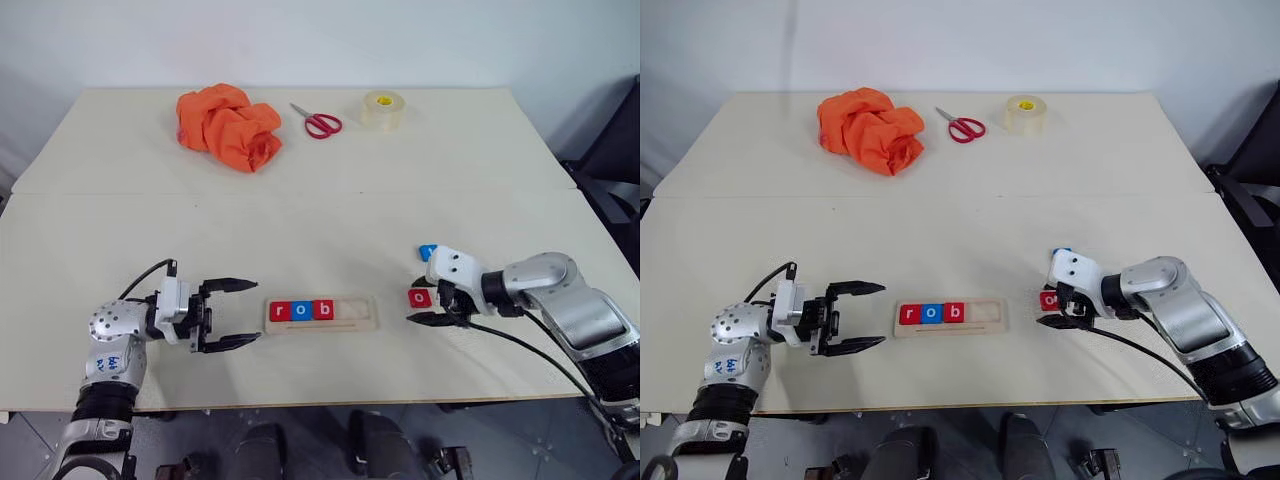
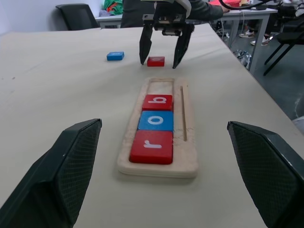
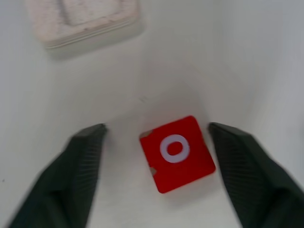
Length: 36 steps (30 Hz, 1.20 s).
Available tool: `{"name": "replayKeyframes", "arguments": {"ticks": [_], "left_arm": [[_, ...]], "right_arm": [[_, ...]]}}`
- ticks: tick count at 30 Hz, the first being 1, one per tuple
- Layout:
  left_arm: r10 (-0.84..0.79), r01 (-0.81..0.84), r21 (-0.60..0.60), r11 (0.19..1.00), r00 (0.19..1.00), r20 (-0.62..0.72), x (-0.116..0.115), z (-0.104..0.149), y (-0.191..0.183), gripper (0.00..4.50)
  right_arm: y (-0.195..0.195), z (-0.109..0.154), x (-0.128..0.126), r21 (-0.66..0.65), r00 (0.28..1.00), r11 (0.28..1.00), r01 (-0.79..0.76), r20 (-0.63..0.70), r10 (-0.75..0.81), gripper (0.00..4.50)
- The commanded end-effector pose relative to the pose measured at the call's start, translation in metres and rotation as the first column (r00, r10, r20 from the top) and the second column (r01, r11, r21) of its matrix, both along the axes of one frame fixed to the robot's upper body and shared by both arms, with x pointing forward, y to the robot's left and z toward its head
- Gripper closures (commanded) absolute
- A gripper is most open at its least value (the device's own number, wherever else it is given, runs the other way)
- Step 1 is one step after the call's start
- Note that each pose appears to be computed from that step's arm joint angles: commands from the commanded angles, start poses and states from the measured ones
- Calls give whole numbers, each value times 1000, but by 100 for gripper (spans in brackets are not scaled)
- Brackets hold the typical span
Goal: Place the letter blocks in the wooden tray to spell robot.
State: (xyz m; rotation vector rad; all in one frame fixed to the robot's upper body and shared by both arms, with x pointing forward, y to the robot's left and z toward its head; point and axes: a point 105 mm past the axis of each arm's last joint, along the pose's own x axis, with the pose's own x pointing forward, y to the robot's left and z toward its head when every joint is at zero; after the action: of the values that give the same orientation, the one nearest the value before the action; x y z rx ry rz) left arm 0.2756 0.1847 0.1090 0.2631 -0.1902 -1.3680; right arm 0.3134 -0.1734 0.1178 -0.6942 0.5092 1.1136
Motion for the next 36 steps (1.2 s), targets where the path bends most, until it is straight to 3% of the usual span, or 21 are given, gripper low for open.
{"name": "replayKeyframes", "arguments": {"ticks": [1,3,4,10,16,21,27,36], "left_arm": [[17,-17,-3,1000,999,47,-2,8,3,0],[20,-20,-4,1000,999,46,-2,7,3,0],[22,-22,-5,1000,999,46,-2,7,2,0],[15,-14,-6,1000,999,40,-1,7,1,0],[1,0,-9,1000,999,40,3,7,-4,0],[-7,8,-13,1000,999,41,4,7,-6,0],[-10,11,-15,1000,999,45,2,6,-8,0],[4,-3,-20,1000,999,49,0,5,-8,0]], "right_arm": [[-10,0,8,-44,999,999,29,29,-28,227],[-9,3,9,-40,999,999,24,36,-22,299],[-7,7,9,-34,999,999,18,44,-16,309],[31,39,-1,42,998,998,-43,54,40,309],[70,39,-17,39,995,995,-97,-2,97,309],[94,35,-16,41,993,993,-115,1,115,309],[112,31,-6,20,992,992,-123,19,123,309],[124,31,-10,29,985,984,-173,0,173,309]]}}
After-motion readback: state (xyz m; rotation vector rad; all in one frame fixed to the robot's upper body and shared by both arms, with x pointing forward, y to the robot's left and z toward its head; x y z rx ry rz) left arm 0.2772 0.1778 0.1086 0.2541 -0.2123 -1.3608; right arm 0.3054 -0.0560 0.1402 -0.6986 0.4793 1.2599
